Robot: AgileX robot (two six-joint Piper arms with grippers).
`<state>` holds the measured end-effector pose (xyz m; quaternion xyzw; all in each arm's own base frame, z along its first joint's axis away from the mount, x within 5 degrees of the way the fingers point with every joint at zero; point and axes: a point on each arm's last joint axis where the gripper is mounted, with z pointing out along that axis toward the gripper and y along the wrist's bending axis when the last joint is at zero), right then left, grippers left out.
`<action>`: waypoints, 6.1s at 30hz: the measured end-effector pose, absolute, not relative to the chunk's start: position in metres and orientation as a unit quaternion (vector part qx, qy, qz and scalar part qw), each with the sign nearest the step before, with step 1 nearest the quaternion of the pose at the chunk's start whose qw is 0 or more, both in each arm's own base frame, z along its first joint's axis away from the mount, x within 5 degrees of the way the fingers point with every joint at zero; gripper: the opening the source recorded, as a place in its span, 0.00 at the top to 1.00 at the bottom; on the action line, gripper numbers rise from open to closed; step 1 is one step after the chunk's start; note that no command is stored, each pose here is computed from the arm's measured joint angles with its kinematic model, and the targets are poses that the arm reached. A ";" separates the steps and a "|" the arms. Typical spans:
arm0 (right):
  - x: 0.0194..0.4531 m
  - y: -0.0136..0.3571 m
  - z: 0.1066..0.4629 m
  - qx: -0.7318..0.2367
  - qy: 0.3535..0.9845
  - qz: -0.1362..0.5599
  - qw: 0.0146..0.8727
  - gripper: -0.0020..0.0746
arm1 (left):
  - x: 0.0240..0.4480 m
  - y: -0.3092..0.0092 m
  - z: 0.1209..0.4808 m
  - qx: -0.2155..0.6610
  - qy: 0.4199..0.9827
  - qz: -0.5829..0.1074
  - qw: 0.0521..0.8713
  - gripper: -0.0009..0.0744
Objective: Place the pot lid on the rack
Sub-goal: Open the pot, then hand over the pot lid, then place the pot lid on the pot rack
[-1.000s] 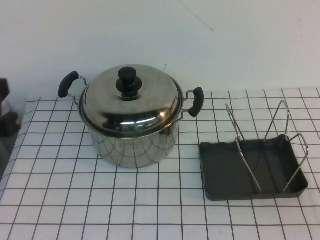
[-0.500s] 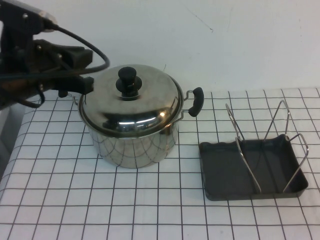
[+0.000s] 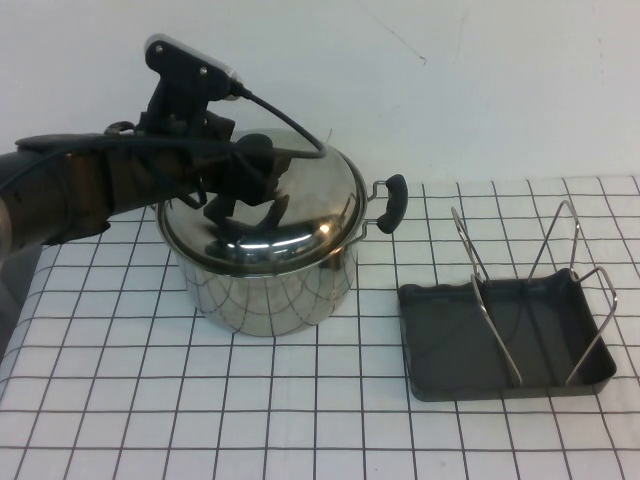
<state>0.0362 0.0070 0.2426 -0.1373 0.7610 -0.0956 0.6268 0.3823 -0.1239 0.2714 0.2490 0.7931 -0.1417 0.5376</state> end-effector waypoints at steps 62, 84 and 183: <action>0.004 0.053 0.343 0.048 0.559 0.521 0.643 0.20 | 0.210 -0.270 0.428 0.401 0.567 -0.505 0.513 0.56; 0.034 0.040 0.342 0.136 0.553 0.520 0.636 0.12 | 0.184 -0.302 0.443 0.415 0.537 -0.548 0.489 0.56; 0.275 0.084 0.224 -0.201 0.809 0.353 0.426 0.81 | 0.125 -0.130 0.389 0.400 0.777 -0.308 0.375 0.99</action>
